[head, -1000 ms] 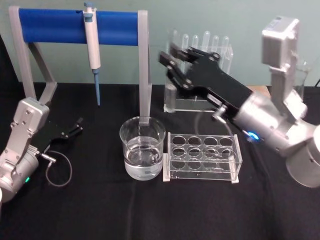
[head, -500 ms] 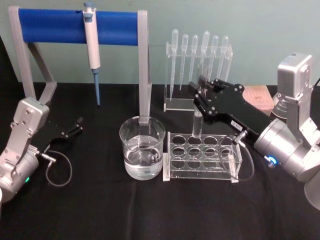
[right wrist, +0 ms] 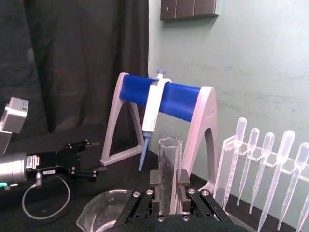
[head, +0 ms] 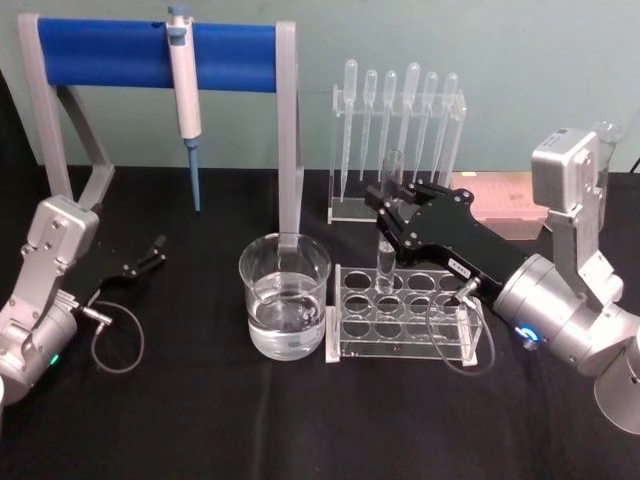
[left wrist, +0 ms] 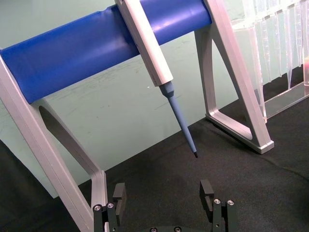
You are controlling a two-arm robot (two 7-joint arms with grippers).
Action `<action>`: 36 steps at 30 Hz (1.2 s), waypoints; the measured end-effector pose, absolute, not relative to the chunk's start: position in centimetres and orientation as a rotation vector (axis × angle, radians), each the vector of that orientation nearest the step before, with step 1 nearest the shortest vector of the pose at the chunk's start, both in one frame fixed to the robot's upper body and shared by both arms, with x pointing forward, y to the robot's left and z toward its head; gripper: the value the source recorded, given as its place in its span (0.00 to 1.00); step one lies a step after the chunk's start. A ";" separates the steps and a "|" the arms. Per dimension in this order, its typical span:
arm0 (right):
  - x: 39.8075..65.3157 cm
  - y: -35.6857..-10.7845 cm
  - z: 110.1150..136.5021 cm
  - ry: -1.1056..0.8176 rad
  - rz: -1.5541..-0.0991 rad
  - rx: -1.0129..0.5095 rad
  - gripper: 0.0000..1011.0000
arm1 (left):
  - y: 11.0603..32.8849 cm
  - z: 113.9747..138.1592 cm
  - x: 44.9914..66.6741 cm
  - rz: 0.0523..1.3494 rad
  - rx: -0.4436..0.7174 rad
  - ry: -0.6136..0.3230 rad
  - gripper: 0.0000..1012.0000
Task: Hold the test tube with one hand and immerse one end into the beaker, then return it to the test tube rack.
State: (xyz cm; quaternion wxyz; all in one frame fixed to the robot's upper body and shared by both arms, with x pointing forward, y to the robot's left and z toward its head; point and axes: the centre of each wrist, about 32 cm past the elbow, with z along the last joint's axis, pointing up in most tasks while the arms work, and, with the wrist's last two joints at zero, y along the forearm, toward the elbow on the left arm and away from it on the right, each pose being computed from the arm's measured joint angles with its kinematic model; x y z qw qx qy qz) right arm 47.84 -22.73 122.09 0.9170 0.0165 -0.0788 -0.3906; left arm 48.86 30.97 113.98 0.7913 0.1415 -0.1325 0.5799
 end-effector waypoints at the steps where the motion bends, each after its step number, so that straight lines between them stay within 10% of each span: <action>1: 47.8 -22.7 122.2 -0.164 -0.804 0.035 0.22 | 31.0 114.0 48.9 1.248 0.304 -0.285 0.99; 36: 47.7 -22.8 119.7 -0.095 -0.832 -0.061 0.22 | 31.0 114.0 48.9 1.248 0.304 -0.285 0.99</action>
